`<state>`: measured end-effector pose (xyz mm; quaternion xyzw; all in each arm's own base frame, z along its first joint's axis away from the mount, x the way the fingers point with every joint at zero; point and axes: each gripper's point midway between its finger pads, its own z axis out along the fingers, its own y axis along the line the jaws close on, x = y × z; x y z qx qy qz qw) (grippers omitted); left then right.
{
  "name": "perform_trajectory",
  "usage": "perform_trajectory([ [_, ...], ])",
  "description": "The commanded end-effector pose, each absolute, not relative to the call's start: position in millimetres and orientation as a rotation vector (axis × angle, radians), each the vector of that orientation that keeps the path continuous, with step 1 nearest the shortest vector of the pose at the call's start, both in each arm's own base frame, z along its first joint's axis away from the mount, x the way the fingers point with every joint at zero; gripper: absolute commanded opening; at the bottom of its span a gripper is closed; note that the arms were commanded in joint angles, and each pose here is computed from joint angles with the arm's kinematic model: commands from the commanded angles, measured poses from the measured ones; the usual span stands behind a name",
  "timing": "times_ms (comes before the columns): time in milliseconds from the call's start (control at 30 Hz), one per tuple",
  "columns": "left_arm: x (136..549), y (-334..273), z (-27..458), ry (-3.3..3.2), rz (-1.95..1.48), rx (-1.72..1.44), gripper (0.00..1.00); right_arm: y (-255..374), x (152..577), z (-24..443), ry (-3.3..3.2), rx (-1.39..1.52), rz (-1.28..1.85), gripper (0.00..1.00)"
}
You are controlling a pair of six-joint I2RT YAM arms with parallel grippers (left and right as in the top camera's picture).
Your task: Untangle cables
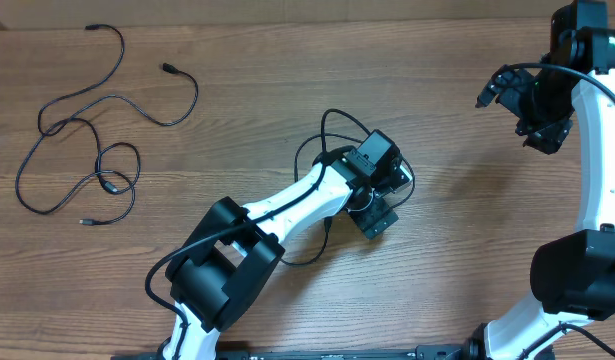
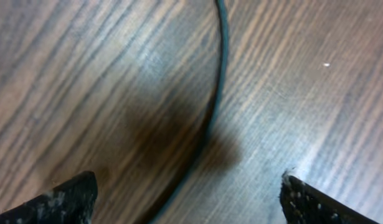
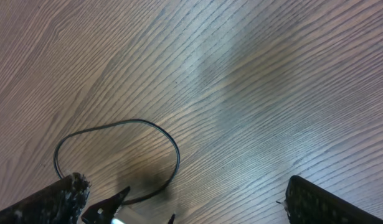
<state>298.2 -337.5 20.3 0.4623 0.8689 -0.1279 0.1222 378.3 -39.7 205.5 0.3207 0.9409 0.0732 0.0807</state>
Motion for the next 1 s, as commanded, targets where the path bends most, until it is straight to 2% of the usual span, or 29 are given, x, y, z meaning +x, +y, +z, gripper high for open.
perform_trajectory([
  [0,304.8,-327.6,8.7,2.512,-0.263,1.376,0.93,-41.3,377.5,210.7,2.794,0.961,0.214,1.00],
  [100,303.1,-326.2,4.0,2.496,-0.266,1.402,0.89,-41.3,377.5,210.7,2.794,0.961,0.214,1.00],
  [167,301.2,-324.1,-0.1,2.494,-0.260,1.414,0.80,-41.3,377.5,210.7,2.794,0.961,0.214,1.00],
  [267,298.6,-320.0,-7.6,2.509,-0.243,1.430,0.80,-41.3,377.5,210.7,2.794,0.961,0.214,1.00],
  [433,291.1,-311.9,-35.8,2.577,-0.219,1.460,0.75,-41.3,377.4,210.7,2.794,0.961,0.213,1.00],
  [467,289.8,-310.9,-40.3,2.588,-0.218,1.463,0.70,-41.3,377.5,210.7,2.794,0.961,0.214,1.00],
  [633,287.2,-307.8,-49.9,2.646,-0.215,1.413,0.22,-41.3,377.5,210.7,2.794,0.961,0.214,1.00],
  [700,287.1,-307.3,-49.8,2.669,-0.216,1.377,0.08,-41.3,377.5,210.7,2.794,0.961,0.214,1.00],
  [733,287.0,-307.1,-49.6,2.684,-0.218,1.352,0.04,-41.3,377.4,210.9,2.794,0.961,0.214,1.00],
  [967,280.3,-299.9,-46.0,2.832,-0.210,1.155,0.04,-41.3,377.4,210.9,2.793,0.962,0.214,1.00],
])
